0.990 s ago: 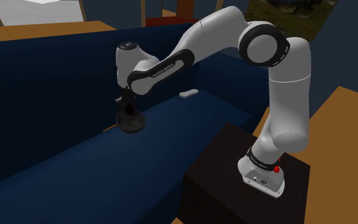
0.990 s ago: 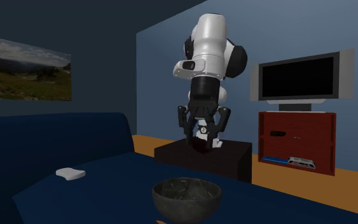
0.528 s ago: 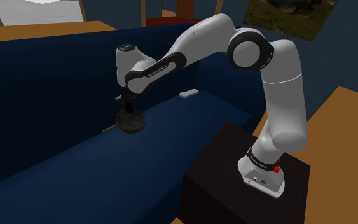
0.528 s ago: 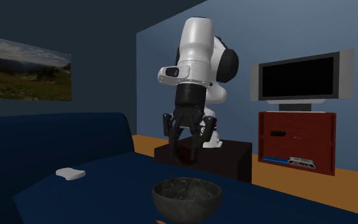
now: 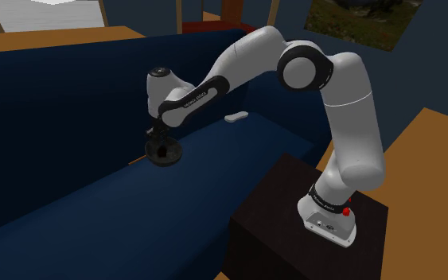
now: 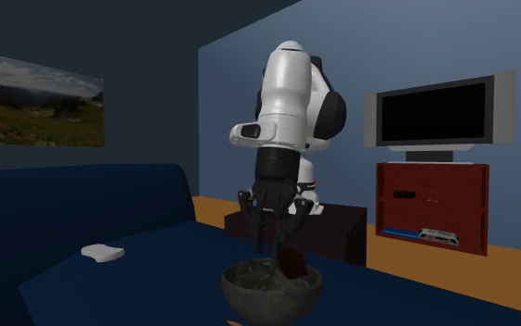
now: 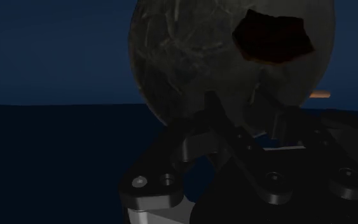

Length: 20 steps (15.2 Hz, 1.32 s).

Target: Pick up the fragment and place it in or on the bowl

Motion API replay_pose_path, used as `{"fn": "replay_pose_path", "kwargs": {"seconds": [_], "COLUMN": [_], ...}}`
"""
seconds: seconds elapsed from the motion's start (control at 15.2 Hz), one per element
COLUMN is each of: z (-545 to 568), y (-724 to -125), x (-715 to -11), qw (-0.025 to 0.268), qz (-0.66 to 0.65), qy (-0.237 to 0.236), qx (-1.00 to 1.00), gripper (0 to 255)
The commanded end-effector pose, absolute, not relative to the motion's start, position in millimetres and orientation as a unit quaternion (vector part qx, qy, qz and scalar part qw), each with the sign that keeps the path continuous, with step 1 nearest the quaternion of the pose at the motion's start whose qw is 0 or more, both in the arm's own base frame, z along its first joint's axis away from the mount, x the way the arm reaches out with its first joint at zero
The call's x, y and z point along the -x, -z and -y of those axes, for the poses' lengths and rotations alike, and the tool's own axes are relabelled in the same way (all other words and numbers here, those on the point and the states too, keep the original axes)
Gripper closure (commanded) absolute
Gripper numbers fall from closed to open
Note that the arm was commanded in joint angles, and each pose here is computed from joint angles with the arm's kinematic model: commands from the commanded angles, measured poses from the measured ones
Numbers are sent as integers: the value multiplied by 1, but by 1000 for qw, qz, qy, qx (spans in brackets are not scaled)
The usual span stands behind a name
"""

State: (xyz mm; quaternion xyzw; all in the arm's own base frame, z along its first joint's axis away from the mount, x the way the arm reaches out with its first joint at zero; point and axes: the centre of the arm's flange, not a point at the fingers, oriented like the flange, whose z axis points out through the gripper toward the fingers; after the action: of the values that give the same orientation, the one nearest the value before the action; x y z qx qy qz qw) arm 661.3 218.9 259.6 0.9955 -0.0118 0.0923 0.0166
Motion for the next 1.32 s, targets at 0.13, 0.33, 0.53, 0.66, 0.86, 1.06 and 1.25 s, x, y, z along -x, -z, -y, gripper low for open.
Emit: {"fn": "replay_pose_path", "kwargs": {"seconds": [0.13, 0.33, 0.53, 0.66, 0.86, 1.06, 1.25], "z": [-219, -218, -161, -158, -163, -170, -170], "y": [-241, -242, -216, -207, -194, -179, -179], "x": [-661, -661, -574, -570, -578, -588, -588], "qw": [17, 17, -173, -189, -189, -189, -189], "qz": [12, 12, 42, 44, 44, 44, 44], "qy": [-92, -92, -251, -265, -265, -265, -265], "qx": [-996, -996, -952, -945, -945, -945, -945], "gripper": [255, 0, 0, 0, 0, 0, 0]}}
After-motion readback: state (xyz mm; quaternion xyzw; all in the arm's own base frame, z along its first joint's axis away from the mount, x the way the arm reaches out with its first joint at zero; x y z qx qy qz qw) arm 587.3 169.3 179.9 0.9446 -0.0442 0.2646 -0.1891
